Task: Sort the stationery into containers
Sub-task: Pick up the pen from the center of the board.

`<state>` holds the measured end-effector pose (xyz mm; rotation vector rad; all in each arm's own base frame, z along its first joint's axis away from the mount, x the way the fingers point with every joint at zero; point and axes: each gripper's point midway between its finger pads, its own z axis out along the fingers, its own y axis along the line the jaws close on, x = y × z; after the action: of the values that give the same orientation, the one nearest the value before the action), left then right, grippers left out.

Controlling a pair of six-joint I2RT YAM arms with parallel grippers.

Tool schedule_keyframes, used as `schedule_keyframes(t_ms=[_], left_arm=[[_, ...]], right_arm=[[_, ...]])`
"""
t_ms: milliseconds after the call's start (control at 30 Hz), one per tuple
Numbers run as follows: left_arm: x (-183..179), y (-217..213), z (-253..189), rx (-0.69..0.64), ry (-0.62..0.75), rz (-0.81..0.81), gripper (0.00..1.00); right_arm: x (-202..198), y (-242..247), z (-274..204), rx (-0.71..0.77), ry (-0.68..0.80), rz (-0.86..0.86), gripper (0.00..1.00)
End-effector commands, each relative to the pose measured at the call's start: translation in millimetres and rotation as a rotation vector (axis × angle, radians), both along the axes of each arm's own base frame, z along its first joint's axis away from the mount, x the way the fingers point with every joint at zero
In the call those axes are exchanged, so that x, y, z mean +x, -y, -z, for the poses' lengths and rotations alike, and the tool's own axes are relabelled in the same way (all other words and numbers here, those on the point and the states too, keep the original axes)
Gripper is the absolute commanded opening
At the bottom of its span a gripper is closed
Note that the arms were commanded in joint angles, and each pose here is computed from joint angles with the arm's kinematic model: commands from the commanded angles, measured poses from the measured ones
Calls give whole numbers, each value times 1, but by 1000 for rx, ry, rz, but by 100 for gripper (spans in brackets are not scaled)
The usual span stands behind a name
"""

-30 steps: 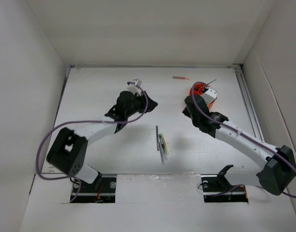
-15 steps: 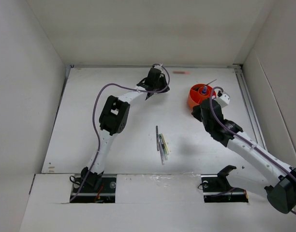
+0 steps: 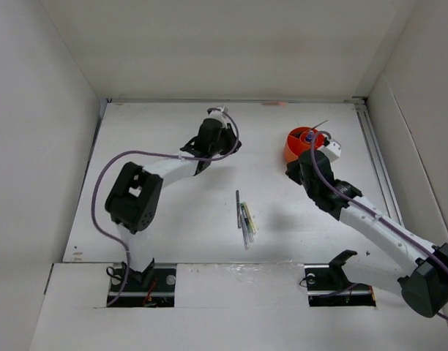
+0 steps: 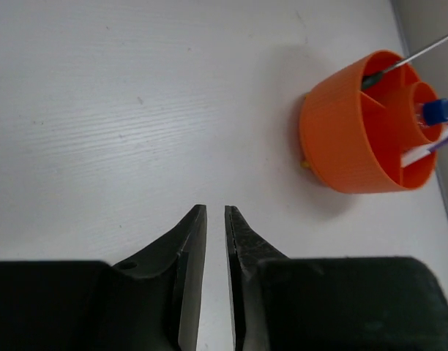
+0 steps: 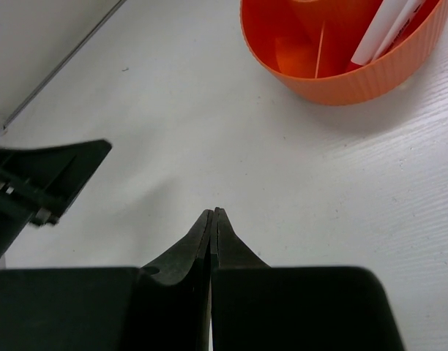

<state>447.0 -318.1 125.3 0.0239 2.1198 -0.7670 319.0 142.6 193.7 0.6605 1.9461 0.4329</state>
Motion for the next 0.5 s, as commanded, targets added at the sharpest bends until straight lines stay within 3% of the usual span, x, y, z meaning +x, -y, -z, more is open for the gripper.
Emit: schedule_keyframes(t_ms=[0,267,467], left_arm=[[-21,-12,-43,-105,110,-23,13],[-106,-71,-54,-160,165,-62,22],[-141,-100,-63,-187,225,-94,30]], right_arm=[[4,-3,-8,17,44,-17,0],[4,-24,-2,-2,23,-61,0],[-3,-45,-3,-27,15,-106,0]])
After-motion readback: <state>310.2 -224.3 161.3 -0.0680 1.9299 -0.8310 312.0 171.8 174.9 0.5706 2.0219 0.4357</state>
